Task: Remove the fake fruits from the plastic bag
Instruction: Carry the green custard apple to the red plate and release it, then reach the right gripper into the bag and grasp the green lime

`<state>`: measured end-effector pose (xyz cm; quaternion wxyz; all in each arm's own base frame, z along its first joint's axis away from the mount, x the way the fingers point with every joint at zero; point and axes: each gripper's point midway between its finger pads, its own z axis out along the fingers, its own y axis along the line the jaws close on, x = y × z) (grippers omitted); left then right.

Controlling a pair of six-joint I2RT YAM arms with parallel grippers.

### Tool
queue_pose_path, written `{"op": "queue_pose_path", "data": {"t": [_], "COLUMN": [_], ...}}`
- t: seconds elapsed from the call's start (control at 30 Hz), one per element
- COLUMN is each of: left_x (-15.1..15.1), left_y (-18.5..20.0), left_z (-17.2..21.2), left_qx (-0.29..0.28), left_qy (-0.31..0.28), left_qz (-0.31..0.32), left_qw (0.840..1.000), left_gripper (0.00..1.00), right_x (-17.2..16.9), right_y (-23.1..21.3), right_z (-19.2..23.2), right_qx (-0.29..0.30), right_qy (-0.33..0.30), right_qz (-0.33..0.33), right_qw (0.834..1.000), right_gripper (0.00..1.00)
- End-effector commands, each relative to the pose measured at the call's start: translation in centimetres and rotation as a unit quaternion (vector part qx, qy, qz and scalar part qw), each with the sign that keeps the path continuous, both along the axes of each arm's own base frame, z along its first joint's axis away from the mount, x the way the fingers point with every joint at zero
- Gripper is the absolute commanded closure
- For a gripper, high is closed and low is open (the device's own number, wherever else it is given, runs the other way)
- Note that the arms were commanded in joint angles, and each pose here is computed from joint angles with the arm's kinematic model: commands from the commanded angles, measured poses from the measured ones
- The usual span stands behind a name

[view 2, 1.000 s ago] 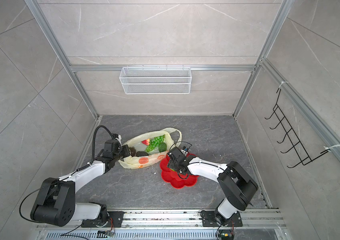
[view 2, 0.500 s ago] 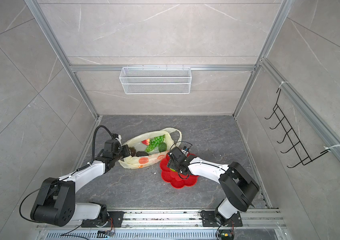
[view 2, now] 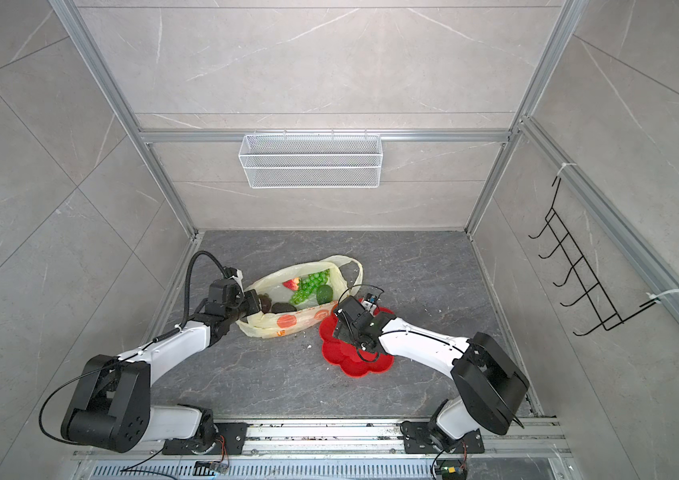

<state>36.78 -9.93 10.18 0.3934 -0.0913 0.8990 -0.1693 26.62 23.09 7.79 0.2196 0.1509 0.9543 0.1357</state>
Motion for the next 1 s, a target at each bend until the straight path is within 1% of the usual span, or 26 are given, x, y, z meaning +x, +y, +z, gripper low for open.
{"op": "queue_pose_path", "data": {"t": [0.0,0.13,0.27,0.37,0.47,0.53,0.67,0.77,0.97], "left_x": [0.6,0.3,0.2,0.1,0.0,0.0,0.0,0.0,0.0], "left_y": [-1.0,-2.1,-2.5,-2.5,-2.6,-2.6,-2.6,-2.7,-2.7], "left_z": [1.5,2.0,2.3,2.3,2.4,2.6,2.7,2.7,2.6], "left_qx": [0.013,0.045,0.054,0.059,0.059,0.059,0.059,0.056,0.056], "left_qy": [-0.029,-0.04,-0.046,-0.047,-0.049,-0.05,-0.051,-0.051,-0.049], "left_qz": [-0.023,-0.037,-0.043,-0.043,-0.044,-0.045,-0.044,-0.046,-0.045], "left_qw": [0.999,0.998,0.997,0.996,0.996,0.996,0.996,0.996,0.996], "left_gripper": [0.98,0.98,0.98,0.98,0.98,0.98,0.98,0.98,0.98], "right_x": [0.7,2.3,4.7,6.9,9.3,10.7,12.8,13.9,15.1], "right_y": [-0.6,0.7,3.7,6.0,7.0,7.4,7.9,8.3,8.3], "right_z": [3.3,6.1,7.8,8.3,7.2,6.3,4.4,2.9,0.3], "right_qx": [-0.026,-0.032,-0.048,-0.059,-0.069,-0.09,-0.126,-0.142,-0.167], "right_qy": [-0.036,-0.069,-0.073,-0.073,-0.057,-0.05,-0.016,0.003,0.032], "right_qz": [0.008,0.038,0.096,0.137,0.157,0.173,0.2,0.214,0.211], "right_qw": [0.999,0.996,0.992,0.986,0.984,0.979,0.971,0.967,0.963], "right_gripper": [0.16,0.17,0.17,0.17,0.18,0.2,0.22,0.23,0.27]}}
